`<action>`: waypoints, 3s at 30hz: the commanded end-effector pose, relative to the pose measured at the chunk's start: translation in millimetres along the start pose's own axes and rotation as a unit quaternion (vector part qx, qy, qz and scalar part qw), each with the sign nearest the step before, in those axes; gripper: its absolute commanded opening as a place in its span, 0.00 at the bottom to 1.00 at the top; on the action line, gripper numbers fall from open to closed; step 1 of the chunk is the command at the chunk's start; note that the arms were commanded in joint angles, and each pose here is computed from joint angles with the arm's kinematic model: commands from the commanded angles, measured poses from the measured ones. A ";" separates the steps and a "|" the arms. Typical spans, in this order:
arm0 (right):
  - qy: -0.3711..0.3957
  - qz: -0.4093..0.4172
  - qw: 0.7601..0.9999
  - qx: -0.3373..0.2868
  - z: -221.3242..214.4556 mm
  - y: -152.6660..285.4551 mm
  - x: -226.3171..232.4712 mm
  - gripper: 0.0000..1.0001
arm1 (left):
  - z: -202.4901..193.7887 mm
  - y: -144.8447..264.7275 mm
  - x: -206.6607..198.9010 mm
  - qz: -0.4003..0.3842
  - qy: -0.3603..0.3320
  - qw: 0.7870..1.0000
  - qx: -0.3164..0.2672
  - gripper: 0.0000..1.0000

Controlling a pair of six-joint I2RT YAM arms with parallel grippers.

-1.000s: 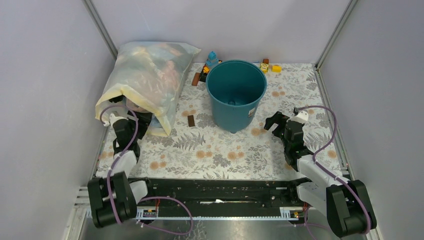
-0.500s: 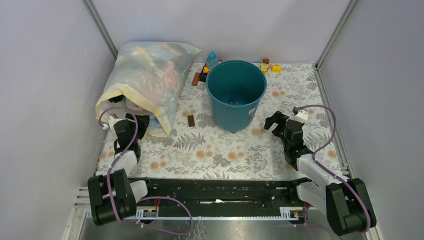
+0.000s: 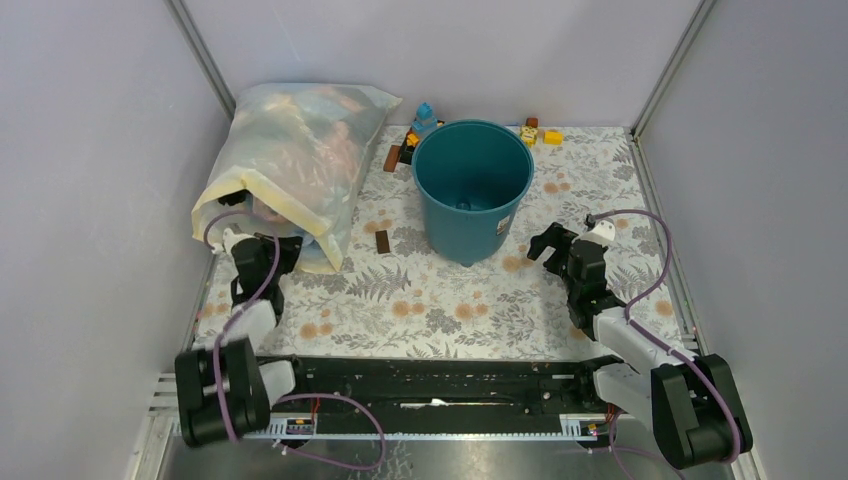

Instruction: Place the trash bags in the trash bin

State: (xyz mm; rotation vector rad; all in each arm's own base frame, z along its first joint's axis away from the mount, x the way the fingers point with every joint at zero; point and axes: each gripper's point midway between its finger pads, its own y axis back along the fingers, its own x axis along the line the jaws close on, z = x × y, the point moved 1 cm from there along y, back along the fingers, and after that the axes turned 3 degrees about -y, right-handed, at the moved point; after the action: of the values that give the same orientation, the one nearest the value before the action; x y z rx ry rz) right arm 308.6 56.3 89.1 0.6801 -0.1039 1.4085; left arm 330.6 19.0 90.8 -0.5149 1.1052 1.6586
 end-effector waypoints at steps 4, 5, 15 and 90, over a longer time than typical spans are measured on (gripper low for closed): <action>-0.004 0.019 0.999 -0.032 22.4 -1.8 15.2 1.00 | 45.5 59.2 -12.9 0.012 -0.024 0.986 -0.166 0.00; -0.005 0.019 0.999 -0.032 22.8 -1.9 15.4 1.00 | 51.5 70.2 -16.1 0.011 -0.022 0.983 -0.183 0.00; 0.009 0.083 0.996 -0.015 18.7 3.0 36.3 1.00 | 54.1 167.9 -124.1 -0.193 0.047 0.969 -0.145 0.00; 0.086 0.205 0.972 -0.074 18.0 31.9 91.7 1.00 | -273.9 76.6 -314.5 -0.286 -0.298 0.881 0.233 0.00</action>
State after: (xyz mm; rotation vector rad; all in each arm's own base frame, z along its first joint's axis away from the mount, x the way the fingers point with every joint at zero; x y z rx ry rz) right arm 297.9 114.0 144.3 0.4474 -0.2113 1.7558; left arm 297.8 -393.6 211.6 0.0811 0.7952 0.8184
